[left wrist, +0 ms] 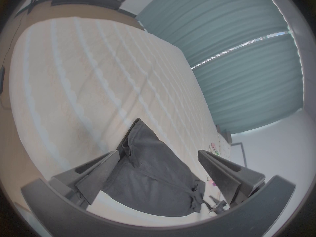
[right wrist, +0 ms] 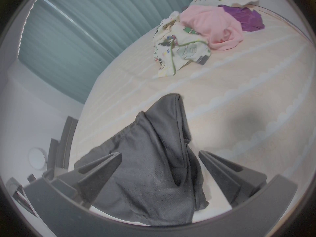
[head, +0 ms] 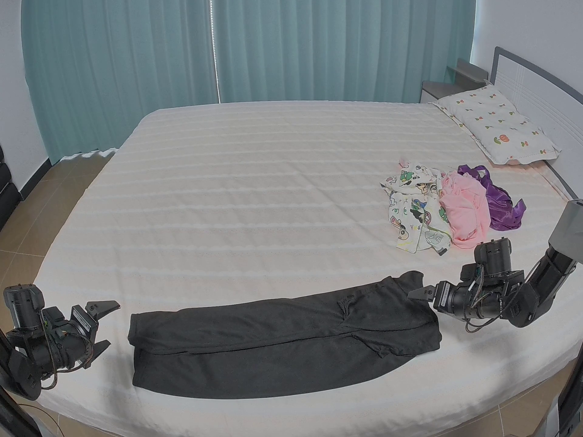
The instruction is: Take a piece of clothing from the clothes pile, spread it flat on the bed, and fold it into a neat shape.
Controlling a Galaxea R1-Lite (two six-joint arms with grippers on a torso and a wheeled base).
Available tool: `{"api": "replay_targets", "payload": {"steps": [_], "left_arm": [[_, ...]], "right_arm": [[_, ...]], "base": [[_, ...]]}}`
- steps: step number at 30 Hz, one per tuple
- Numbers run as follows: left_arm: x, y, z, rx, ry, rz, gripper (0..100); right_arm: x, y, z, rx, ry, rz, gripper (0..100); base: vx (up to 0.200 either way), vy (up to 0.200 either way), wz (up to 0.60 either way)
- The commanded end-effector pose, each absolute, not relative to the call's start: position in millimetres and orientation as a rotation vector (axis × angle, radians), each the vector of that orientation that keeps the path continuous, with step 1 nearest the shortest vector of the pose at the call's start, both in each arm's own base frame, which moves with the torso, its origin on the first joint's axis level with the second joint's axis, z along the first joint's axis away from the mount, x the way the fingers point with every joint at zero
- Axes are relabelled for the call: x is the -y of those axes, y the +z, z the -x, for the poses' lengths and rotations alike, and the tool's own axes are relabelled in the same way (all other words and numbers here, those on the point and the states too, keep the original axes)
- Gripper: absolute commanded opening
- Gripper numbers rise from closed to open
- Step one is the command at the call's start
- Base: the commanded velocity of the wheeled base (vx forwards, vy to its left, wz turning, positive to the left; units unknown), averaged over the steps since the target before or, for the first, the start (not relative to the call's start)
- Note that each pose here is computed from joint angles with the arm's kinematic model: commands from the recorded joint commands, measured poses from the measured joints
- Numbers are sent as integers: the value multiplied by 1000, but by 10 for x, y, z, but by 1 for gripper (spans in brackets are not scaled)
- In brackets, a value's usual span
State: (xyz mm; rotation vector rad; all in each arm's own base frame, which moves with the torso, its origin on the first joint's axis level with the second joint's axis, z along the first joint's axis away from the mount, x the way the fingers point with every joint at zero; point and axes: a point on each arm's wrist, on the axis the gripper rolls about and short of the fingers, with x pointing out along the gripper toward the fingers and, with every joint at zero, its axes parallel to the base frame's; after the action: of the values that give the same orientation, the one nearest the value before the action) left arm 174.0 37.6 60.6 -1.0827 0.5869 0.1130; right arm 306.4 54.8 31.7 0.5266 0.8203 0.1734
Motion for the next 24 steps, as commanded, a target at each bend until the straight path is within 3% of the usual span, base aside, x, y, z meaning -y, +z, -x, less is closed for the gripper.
{"api": "replay_targets", "payload": {"steps": [1,10,17,18,24], "left_arm": [[-371,552,-1709,-617,108,1005,100],[-241,299,-1823,-775,51,893,100],[-127,185,-1963,-812,97,838,100],[-122,180,-1987,-803,113,831,0],[-125,128,-2051,-807,143,825,0]], "right_arm": [[-421,512,-2918,-765,134,-596,100],[-274,465,-2515,-781,-52,-740,100],[-271,372,-2331,-719,-60,-865,100],[-271,354,-2331,-708,-56,-865,100],[-283,311,-2305,-679,-35,-867,100]], "base": [[0,0,0],[0,0,0],[0,0,0],[0,0,0],[0,0,0]]}}
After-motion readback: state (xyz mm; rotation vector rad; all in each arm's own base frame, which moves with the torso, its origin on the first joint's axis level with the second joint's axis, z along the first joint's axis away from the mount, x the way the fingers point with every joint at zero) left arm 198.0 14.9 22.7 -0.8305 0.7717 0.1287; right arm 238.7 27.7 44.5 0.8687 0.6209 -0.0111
